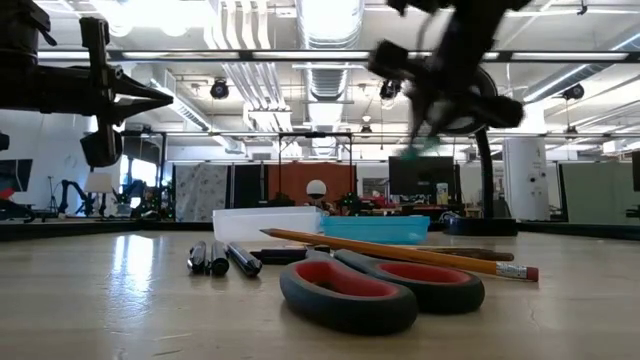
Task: Pick & place school supplies into a supply box
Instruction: Put the green pen into the blue supply box
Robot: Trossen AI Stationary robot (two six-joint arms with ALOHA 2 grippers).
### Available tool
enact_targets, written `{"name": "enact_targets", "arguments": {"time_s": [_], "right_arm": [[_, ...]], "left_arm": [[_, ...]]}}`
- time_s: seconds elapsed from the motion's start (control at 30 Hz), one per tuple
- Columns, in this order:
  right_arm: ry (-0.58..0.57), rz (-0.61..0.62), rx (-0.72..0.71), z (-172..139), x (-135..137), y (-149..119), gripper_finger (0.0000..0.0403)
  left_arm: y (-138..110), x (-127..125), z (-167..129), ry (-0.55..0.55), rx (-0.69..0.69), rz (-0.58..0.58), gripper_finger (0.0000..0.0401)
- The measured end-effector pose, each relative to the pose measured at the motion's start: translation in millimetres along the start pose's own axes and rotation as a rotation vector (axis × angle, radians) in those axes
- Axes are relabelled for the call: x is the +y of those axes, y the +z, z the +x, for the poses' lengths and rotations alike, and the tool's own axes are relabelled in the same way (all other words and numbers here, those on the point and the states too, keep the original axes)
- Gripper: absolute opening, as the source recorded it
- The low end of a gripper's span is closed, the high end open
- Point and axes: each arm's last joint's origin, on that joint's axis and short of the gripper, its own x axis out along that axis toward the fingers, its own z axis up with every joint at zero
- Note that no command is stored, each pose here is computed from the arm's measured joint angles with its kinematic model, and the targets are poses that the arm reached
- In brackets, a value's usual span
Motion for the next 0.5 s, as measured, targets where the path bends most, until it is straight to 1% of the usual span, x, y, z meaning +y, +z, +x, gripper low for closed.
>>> {"name": "enact_targets", "arguments": {"time_s": [0.13, 0.23, 0.27, 0.37, 0.5], "right_arm": [[0.113, -0.031, -0.047, 20.0, 31.2, 33.6, 0.0020], [0.190, -0.011, -0.050, 40.9, 51.6, 59.4, 0.0026], [0.199, -0.005, -0.044, 49.7, 56.7, 65.7, 0.0028], [0.200, 0.010, -0.005, 73.4, 71.6, 76.8, 0.0031], [0.190, 0.023, 0.064, 98.4, 88.8, 76.1, 0.0034]], "left_arm": [[0.0, 0.0, 0.0, 0.000, 0.000, 0.000, 0.0000], [0.1, -0.1, 0.0, -0.001, -0.001, -0.001, 0.0000], [0.1, -0.2, 0.0, -0.002, -0.001, -0.002, 0.0000], [0.5, -0.8, 0.0, -0.008, -0.005, -0.004, 0.0000], [0.6, -0.9, 0.0, -0.010, -0.007, -0.006, 0.0000]]}}
